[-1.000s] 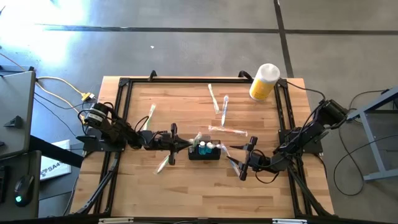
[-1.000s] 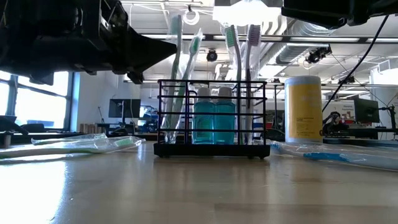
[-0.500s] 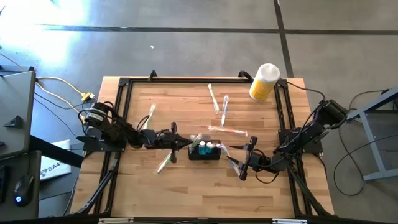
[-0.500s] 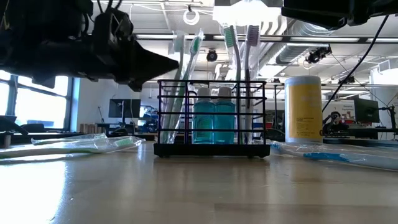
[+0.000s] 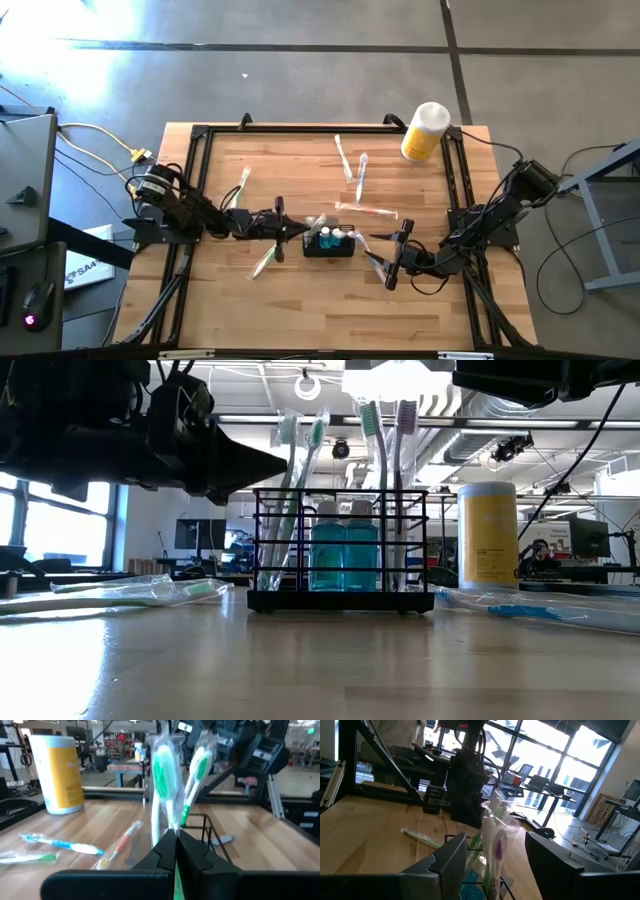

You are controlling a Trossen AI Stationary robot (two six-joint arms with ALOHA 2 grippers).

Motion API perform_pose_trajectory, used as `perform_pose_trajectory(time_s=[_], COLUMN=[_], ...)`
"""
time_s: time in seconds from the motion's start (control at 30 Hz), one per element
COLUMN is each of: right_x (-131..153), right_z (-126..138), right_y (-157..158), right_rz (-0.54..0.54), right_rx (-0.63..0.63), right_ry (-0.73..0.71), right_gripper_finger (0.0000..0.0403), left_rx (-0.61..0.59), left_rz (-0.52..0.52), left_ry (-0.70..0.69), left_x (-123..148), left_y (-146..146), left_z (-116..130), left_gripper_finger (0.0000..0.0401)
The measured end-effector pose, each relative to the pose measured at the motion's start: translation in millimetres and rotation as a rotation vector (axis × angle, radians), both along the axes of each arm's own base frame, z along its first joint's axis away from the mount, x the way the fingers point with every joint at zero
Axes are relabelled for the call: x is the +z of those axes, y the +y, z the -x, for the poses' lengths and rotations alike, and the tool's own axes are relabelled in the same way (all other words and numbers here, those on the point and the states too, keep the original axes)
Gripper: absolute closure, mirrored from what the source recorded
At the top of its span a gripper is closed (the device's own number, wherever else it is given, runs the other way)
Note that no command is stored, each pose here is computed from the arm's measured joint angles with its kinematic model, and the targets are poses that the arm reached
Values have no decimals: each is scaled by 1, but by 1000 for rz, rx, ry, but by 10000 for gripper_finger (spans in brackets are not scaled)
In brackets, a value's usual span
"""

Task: Pick & Place toothbrushing station
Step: Put the green toothbrush into the wire organizer

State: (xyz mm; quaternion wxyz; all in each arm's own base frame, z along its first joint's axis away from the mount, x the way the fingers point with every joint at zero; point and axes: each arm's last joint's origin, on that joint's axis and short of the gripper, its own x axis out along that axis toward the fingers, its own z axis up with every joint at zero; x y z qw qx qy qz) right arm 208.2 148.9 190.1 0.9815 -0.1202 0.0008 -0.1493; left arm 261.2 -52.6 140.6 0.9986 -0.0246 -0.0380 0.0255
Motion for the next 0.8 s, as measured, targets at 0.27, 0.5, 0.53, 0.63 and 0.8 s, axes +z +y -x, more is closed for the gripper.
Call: perform_pose_trajectory(time_s=[0.27,0.5,0.53,0.63,0.8], right_x=[0,0,0,0,0], right_z=[0,0,0,0,0], right_y=[0,0,0,0,0], right_rz=[18,26,31,44,44], right_rx=[-1,-1,-1,-2,-1], right_ry=[5,9,11,16,16], right_gripper_finger=[209,209,209,209,209], left_rx=[25,20,18,13,-9], left_rz=[-3,-1,-3,-6,-12], left_ry=[22,15,15,1,22], left_x=[-2,0,0,5,13], left_y=[1,1,0,0,-1], left_z=[0,0,0,1,4], left_gripper_finger=[319,275,274,273,273])
